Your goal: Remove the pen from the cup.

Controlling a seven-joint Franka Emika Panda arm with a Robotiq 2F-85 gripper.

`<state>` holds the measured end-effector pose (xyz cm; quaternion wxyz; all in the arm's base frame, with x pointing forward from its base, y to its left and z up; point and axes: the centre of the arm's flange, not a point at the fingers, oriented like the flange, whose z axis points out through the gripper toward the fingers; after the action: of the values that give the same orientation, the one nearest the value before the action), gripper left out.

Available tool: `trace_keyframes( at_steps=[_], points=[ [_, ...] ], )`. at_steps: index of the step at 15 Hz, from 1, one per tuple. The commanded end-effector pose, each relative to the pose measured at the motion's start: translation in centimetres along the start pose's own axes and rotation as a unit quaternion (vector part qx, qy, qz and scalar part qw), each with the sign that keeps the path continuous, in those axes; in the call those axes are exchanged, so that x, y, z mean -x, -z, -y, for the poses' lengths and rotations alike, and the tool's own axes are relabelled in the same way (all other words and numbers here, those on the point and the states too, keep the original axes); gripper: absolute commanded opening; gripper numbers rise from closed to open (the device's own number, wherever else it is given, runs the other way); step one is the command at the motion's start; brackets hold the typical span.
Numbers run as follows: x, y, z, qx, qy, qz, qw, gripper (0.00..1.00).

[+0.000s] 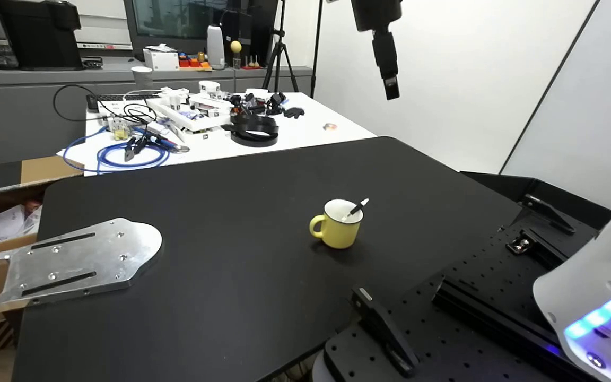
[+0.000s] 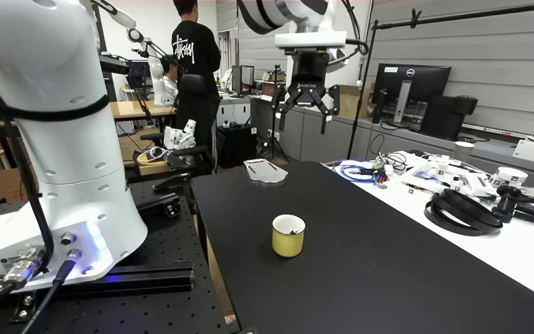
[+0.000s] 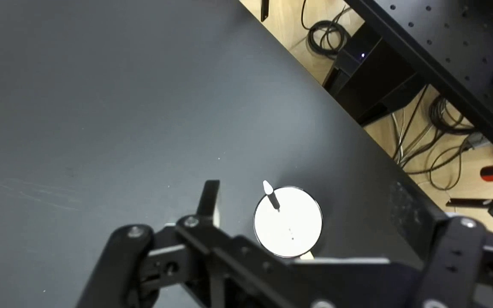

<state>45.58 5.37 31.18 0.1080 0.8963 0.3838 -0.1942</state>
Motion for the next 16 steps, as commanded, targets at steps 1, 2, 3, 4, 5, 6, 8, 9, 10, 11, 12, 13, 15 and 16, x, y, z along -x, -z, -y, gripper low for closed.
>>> trace_keyframes(
  at_steps=[1,2,3,4,5,6,8,9,10,11,12,13,15,16],
  points=[
    [-3.4,-3.6,-1.6,0.005,0.022,0.053,0.9984,1.00],
    [-1.3,-2.4,-0.2,0.001,0.019,0.029,0.9994,1.00],
    [-1.8,-3.5,-0.3,-0.002,0.026,0.040,0.9989,1.00],
    [-2.3,-4.1,-0.4,-0.004,0.030,0.047,0.9985,1.00],
    [-2.6,-4.5,-0.5,-0.006,0.031,0.049,0.9983,1.00],
    [-2.8,-4.5,-0.6,-0.006,0.031,0.049,0.9983,1.00],
    [-2.9,-4.3,-0.8,-0.005,0.030,0.047,0.9984,1.00],
    [-2.9,-4.2,-0.8,-0.004,0.030,0.047,0.9985,1.00],
    [-2.9,-4.2,-0.8,-0.004,0.030,0.046,0.9985,1.00],
    [-2.9,-4.2,-0.8,-0.004,0.030,0.046,0.9985,1.00],
    [-3.5,-4.7,-1.3,-0.002,0.022,0.059,0.9980,1.00],
    [-4.1,-5.4,-1.6,-0.003,0.022,0.066,0.9976,1.00],
    [-5.2,-6.6,-1.7,-0.003,0.034,0.069,0.9971,1.00],
    [-5.7,-7.3,-1.9,0.002,0.040,0.075,0.9964,1.00]
  ],
)
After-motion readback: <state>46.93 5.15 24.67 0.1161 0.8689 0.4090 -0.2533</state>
